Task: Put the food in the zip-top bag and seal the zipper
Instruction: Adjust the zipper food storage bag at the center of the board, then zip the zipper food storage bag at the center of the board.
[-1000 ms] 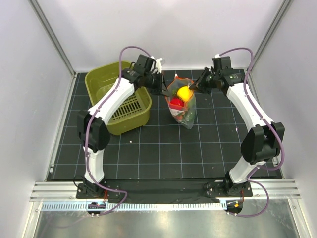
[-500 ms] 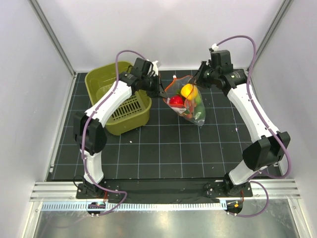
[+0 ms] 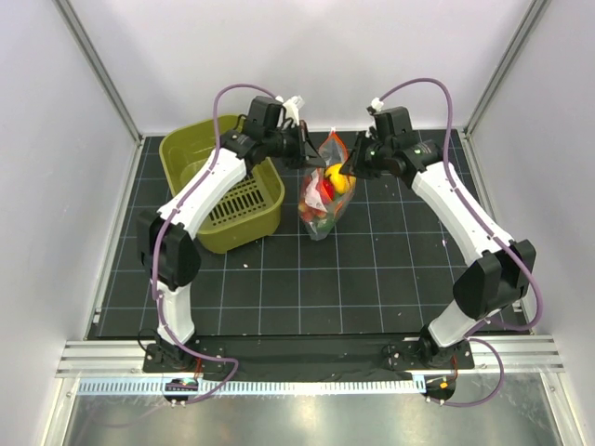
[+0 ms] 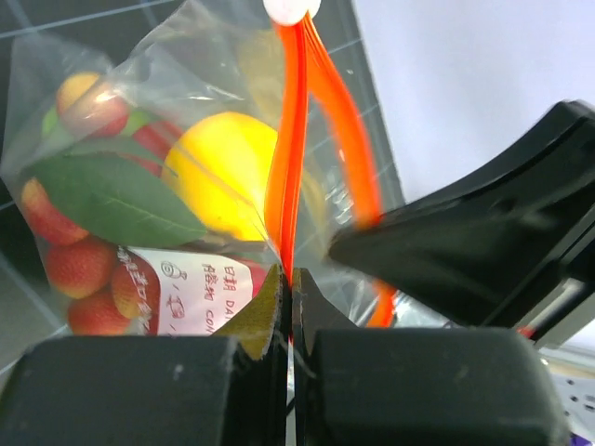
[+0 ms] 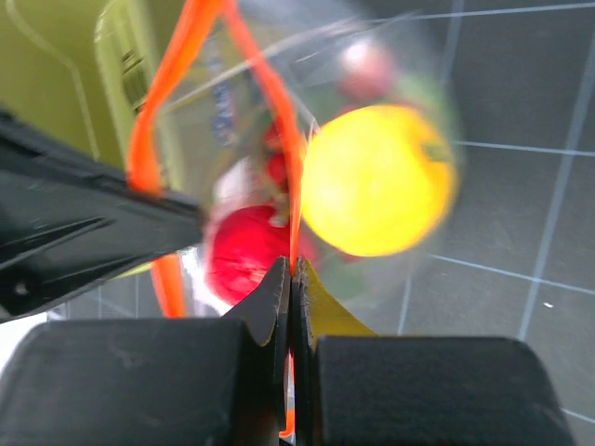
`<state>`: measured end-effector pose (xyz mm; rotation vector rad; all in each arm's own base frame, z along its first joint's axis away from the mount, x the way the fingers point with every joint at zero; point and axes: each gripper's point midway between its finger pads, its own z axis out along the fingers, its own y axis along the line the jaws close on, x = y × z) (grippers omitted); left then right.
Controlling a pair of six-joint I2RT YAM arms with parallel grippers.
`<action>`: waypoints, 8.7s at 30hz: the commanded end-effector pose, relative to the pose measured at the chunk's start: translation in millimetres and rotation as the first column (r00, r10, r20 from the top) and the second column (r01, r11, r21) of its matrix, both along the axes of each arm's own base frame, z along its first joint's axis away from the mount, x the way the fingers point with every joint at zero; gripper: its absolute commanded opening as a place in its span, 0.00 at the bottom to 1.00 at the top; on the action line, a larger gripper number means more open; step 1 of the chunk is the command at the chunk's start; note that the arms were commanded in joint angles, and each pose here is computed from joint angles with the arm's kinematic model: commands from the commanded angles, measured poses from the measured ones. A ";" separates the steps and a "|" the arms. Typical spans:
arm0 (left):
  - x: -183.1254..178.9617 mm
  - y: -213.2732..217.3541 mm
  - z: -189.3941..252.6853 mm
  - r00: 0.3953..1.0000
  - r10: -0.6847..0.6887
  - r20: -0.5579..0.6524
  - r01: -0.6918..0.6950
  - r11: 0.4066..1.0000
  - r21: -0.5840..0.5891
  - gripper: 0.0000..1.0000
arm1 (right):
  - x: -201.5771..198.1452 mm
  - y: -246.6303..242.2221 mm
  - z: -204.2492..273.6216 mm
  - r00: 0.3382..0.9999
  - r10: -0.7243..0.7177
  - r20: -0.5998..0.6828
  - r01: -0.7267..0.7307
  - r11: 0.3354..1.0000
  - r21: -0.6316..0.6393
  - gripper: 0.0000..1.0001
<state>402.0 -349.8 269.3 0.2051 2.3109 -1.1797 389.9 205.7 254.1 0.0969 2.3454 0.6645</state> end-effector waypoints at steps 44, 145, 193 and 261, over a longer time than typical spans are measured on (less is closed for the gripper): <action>-16.1 -7.0 -32.7 0.982 -0.122 -0.147 0.111 0.991 -0.076 0.06 | -25.2 46.9 30.2 0.977 0.157 0.144 -0.201 0.905 0.375 0.55; -99.2 -8.3 -21.6 0.909 -0.391 -0.146 0.341 0.897 -0.279 0.00 | -26.7 -5.6 6.7 0.486 0.457 0.745 -0.820 0.532 0.209 0.58; -65.3 -63.6 61.0 0.846 -0.431 0.313 0.508 0.830 -0.232 0.47 | -79.6 4.1 -3.8 0.733 0.512 0.448 -0.634 0.752 0.177 0.01; -100.9 -40.7 35.0 0.841 -0.485 0.239 0.524 0.840 -0.139 0.00 | -101.0 7.3 9.4 0.657 0.563 0.501 -0.703 0.697 0.139 0.44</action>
